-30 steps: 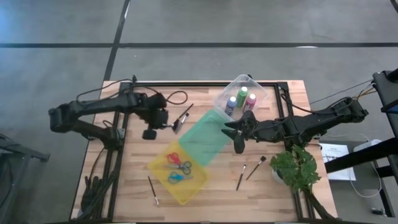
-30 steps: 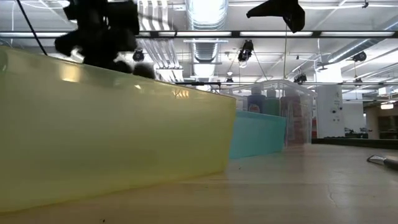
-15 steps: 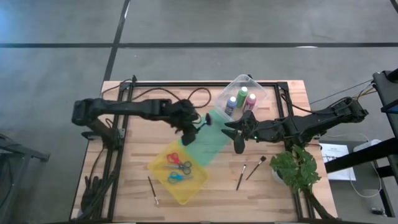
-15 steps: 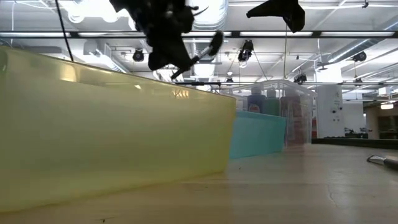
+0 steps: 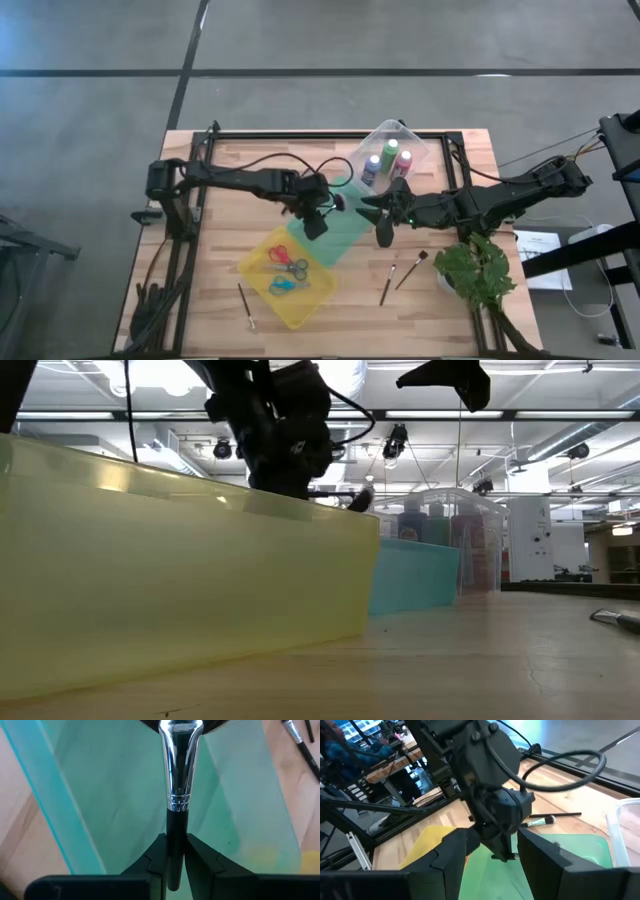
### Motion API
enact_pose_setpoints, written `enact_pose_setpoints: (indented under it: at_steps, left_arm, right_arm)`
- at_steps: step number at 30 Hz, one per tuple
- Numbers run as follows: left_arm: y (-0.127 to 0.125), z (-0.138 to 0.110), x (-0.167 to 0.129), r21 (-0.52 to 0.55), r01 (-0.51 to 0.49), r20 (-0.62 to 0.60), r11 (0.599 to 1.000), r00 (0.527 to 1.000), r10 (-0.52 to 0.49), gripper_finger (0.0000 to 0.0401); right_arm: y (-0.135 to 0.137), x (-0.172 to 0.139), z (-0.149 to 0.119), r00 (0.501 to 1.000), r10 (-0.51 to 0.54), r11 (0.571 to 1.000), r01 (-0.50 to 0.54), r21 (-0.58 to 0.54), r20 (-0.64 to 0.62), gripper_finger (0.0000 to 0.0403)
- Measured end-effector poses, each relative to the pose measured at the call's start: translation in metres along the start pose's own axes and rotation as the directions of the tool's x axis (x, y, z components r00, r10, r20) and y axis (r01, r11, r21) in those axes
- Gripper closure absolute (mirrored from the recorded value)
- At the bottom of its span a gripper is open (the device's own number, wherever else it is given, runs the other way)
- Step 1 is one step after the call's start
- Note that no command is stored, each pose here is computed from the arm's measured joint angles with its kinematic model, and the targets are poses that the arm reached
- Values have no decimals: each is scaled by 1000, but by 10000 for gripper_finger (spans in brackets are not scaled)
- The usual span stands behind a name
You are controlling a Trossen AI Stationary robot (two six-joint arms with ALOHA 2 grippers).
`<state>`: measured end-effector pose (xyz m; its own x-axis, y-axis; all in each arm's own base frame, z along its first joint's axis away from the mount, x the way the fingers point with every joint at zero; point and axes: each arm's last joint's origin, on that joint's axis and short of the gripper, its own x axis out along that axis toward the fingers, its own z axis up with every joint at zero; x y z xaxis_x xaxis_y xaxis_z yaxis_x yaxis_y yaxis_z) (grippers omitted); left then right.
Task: Pick & Place Paint Supplies
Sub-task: Put the black highlighter brush into the green bin
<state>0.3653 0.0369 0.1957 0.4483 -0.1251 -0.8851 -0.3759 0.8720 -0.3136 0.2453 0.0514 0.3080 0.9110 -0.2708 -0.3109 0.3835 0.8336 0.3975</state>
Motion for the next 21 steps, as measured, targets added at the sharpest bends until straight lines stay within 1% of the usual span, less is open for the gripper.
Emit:
enact_pose_setpoints:
  at_steps: [4, 15, 17, 21]
  left_arm:
    - [1, 0, 6, -1, -4, -11, 1000, 1000, 4, 347]
    - [2, 0, 5, -9, -29, -1, 1000, 1000, 29, 341]
    - [2, 0, 5, -10, -30, -3, 1000, 1000, 30, 328]
    - [2, 0, 5, -6, -26, -5, 1000, 1000, 26, 279]
  right_arm:
    - [0, 0, 0, 1000, 1, 1000, -1, 0, 0, 232]
    - [0, 0, 0, 1000, 6, 1000, -6, -2, -4, 232]
    - [0, 0, 0, 1000, 6, 1000, -6, -4, -4, 232]
    - [0, 0, 0, 1000, 6, 1000, -6, -5, -4, 232]
